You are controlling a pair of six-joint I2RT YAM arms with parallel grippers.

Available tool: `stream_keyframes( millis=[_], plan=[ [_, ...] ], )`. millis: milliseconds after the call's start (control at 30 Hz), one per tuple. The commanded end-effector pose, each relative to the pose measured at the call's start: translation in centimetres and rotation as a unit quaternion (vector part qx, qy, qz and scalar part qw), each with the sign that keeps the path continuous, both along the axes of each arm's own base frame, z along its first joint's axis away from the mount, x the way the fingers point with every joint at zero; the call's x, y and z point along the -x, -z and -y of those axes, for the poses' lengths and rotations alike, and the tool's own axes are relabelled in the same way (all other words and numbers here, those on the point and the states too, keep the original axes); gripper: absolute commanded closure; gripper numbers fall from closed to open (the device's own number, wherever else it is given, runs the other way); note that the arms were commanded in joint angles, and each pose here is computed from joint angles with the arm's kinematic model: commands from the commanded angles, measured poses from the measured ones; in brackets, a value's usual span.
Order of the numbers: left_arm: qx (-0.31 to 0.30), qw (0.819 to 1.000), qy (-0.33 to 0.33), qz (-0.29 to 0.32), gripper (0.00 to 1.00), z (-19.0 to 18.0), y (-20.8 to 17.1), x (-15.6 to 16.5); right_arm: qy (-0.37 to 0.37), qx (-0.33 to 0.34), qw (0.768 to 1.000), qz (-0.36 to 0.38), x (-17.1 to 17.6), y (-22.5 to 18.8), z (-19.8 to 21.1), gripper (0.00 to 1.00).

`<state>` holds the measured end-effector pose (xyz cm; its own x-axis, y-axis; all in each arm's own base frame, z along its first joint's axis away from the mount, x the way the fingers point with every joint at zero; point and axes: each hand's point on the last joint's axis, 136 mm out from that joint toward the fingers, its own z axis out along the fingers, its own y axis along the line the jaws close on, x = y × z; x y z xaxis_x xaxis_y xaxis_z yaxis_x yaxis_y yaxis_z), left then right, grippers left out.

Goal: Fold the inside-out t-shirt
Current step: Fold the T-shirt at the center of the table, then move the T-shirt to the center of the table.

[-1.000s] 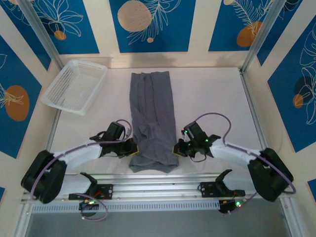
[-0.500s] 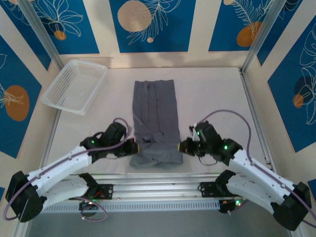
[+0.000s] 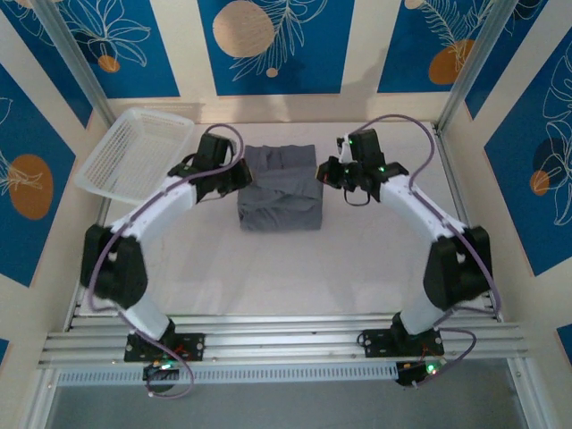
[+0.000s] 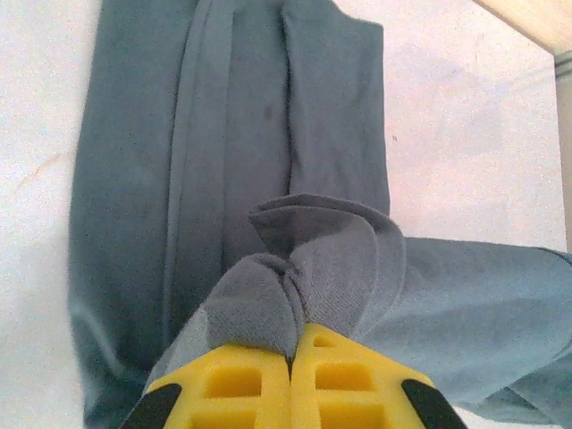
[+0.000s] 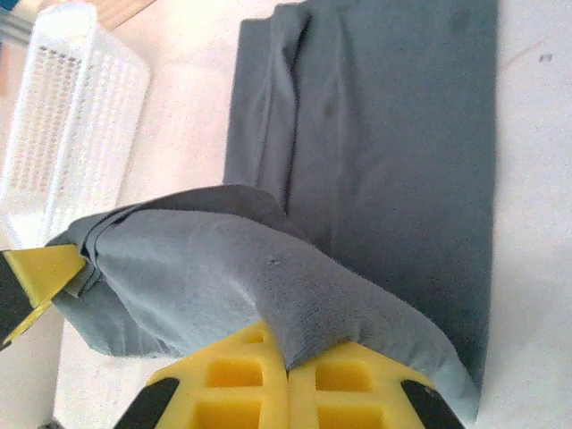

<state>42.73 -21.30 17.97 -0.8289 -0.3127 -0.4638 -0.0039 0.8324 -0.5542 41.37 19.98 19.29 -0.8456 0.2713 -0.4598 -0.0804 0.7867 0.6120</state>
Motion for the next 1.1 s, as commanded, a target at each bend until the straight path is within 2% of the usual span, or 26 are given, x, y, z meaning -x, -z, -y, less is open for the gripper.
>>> stream_keyframes(
  millis=[0, 200, 267, 300, 333, 400, 467, 533, 600, 667, 800, 867, 967, 1067],
  plan=[
    [0.008, 1.000, -0.003, 0.006, 1.00, -0.2, 1.4, -3.8, -0.025, -0.001, 1.000, 0.005, -3.5, 1.8, -0.3, 1.00],
    [-0.030, 0.998, -0.050, -0.024, 1.00, -2.2, 6.1, -7.2, -0.034, 0.010, 0.999, -0.022, -9.1, 6.3, -0.4, 0.97],
    [-0.037, 0.997, -0.064, -0.028, 1.00, -3.2, 6.7, -8.0, -0.026, 0.008, 0.999, -0.032, -10.5, 7.3, 0.0, 0.92],
    [-0.041, 0.996, -0.072, -0.028, 0.98, -3.7, 6.9, -8.4, -0.026, 0.004, 0.999, -0.036, -11.1, 7.6, 0.1, 0.86],
    [-0.040, 0.996, -0.077, -0.026, 0.92, -4.1, 6.9, -8.7, -0.026, 0.003, 0.999, -0.041, -11.5, 7.8, 0.2, 0.79],
    [-0.030, 0.997, -0.071, -0.025, 0.65, -4.3, 6.7, -9.4, -0.024, 0.013, 0.998, -0.058, -12.2, 8.1, 0.7, 0.58],
    [-0.018, 0.998, -0.055, -0.014, 0.49, -4.0, 5.4, -9.6, -0.024, 0.021, 0.998, -0.061, -12.1, 7.3, 1.3, 0.47],
    [-0.012, 0.999, -0.035, 0.004, 0.43, -3.7, 3.4, -8.9, -0.014, 0.020, 0.998, -0.051, -11.4, 5.8, 2.1, 0.40],
    [-0.007, 0.999, -0.025, 0.024, 0.39, -3.8, 1.6, -7.1, -0.006, 0.007, 0.999, -0.035, -9.6, 4.1, 3.0, 0.38],
    [-0.005, 1.000, -0.017, 0.024, 0.38, -4.1, 1.9, -4.3, 0.000, -0.009, 1.000, -0.023, -7.0, 3.5, 3.2, 0.38],
    [-0.004, 1.000, 0.003, -0.015, 0.38, -4.1, 6.1, 1.9, 0.002, -0.023, 0.998, -0.065, 0.2, 8.6, 1.7, 0.38],
    [0.003, 0.999, 0.016, -0.030, 0.38, -3.6, 7.8, 3.7, -0.008, -0.004, 0.996, -0.085, 2.2, 10.9, 1.0, 0.38],
    [0.015, 0.998, 0.032, -0.050, 0.38, -2.5, 9.7, 4.5, -0.019, 0.008, 0.994, -0.104, 3.0, 13.0, 0.3, 0.39],
    [0.023, 0.998, 0.035, -0.054, 0.40, -1.5, 10.5, 3.5, -0.028, -0.002, 0.995, -0.100, 2.2, 13.9, -0.5, 0.40]
  ],
)
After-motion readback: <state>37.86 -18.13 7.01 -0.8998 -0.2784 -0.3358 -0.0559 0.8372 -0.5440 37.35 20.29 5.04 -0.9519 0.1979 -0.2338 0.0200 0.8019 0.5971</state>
